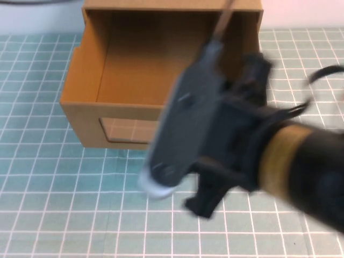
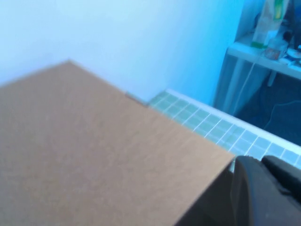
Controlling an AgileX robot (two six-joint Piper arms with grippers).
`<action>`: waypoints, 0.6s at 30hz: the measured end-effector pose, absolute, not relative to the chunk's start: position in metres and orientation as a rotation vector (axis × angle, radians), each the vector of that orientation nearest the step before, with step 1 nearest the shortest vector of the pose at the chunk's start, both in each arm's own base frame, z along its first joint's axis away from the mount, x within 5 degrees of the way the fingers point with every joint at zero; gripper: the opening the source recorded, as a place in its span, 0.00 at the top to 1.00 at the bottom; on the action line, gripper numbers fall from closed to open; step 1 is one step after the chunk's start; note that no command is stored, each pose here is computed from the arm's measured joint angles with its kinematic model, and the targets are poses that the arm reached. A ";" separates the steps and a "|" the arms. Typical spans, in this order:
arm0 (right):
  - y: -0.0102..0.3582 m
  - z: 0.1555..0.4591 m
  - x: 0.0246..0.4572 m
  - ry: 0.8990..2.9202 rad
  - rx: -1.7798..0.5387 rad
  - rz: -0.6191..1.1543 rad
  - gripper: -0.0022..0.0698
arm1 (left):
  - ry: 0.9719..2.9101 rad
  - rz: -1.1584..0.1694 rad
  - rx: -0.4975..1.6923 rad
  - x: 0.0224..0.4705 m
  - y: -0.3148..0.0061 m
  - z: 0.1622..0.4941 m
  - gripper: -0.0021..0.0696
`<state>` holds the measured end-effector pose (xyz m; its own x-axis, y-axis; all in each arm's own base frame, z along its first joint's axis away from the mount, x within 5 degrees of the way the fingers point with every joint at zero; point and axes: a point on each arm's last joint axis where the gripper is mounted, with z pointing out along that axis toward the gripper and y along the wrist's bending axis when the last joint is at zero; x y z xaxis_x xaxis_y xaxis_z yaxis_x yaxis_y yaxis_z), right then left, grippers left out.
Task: Open the shoe box
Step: 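Pull the top drawer of the cardboard box fully open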
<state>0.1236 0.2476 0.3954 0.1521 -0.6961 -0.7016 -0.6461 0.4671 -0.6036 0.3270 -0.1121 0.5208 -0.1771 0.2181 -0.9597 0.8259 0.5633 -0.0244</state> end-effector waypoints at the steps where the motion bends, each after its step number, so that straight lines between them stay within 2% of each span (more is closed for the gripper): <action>1: 0.239 0.401 0.123 1.545 -1.198 -0.069 0.55 | 1.686 -0.683 0.890 0.313 -0.107 0.532 0.98; 3: 0.221 0.410 0.121 1.570 -1.158 -0.096 0.78 | 1.664 -0.649 0.890 0.287 -0.096 0.551 0.98; 4: 0.212 0.415 0.120 1.586 -1.137 -0.111 0.85 | 1.656 -0.618 0.885 0.273 -0.091 0.559 0.98; 6: 0.192 0.423 0.117 1.616 -1.095 -0.139 0.92 | 1.647 -0.556 0.862 0.248 -0.081 0.573 0.98; 12: 0.132 0.447 0.103 1.677 -0.962 -0.093 0.98 | 1.656 -0.311 0.743 0.162 -0.058 0.599 0.98; 15: 0.106 0.451 0.095 1.695 -0.928 -0.050 0.98 | 1.692 -0.233 0.687 0.127 -0.049 0.592 0.98; 18: 0.087 0.440 0.089 1.702 -0.941 -0.035 0.99 | 1.763 -0.182 0.652 0.102 -0.042 0.570 0.98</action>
